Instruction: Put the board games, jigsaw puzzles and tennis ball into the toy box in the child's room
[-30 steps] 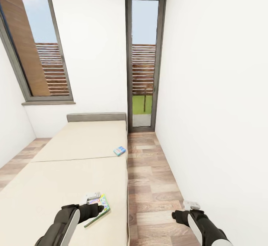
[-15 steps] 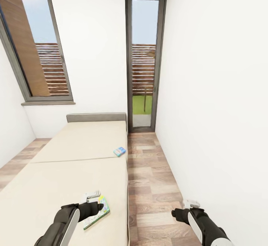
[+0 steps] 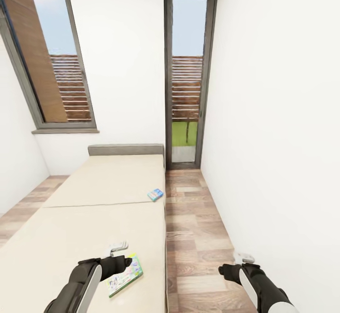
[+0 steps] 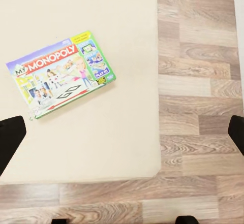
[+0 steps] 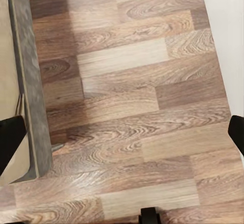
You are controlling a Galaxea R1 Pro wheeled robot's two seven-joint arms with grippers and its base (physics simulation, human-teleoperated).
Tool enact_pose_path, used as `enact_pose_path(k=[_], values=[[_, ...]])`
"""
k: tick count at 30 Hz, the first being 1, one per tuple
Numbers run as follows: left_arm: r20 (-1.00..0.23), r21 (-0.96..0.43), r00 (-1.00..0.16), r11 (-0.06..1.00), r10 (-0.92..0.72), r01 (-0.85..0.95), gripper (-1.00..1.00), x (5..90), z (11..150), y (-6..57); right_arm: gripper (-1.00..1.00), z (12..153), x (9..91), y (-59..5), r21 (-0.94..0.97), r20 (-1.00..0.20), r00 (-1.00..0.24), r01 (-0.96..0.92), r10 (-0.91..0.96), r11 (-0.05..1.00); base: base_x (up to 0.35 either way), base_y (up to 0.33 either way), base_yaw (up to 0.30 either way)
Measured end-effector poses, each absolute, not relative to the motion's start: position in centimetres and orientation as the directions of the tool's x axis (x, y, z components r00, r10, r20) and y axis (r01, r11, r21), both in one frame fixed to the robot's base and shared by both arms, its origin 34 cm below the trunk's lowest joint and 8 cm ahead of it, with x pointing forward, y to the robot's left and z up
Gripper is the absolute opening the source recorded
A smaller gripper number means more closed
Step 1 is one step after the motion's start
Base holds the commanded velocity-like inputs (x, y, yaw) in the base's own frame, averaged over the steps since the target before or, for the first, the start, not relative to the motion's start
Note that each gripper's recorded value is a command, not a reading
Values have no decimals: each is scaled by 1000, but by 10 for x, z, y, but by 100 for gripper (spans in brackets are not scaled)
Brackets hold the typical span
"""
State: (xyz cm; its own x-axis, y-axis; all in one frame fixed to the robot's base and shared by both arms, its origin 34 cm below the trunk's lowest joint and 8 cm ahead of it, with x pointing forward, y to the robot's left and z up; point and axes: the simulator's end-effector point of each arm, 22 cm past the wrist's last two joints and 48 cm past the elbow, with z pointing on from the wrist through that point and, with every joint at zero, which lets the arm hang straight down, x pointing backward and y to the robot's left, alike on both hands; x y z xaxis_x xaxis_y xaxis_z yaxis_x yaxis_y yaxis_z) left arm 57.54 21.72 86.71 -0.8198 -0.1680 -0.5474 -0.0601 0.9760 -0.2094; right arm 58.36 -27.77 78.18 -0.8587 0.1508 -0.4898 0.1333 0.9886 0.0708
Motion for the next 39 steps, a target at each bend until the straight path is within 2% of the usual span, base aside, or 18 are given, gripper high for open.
enact_pose_path(k=[16,39], values=[[-548,-208,-820,976,-167,-60,100,575,867,218,100,782,584,-278,73,-494,-856,132,151,989,151,0,45],[-554,-208,-816,976,-168,-60,100,576,870,219,100,785,586,-277,72,-502,-852,129,148,989,107,0,-51]])
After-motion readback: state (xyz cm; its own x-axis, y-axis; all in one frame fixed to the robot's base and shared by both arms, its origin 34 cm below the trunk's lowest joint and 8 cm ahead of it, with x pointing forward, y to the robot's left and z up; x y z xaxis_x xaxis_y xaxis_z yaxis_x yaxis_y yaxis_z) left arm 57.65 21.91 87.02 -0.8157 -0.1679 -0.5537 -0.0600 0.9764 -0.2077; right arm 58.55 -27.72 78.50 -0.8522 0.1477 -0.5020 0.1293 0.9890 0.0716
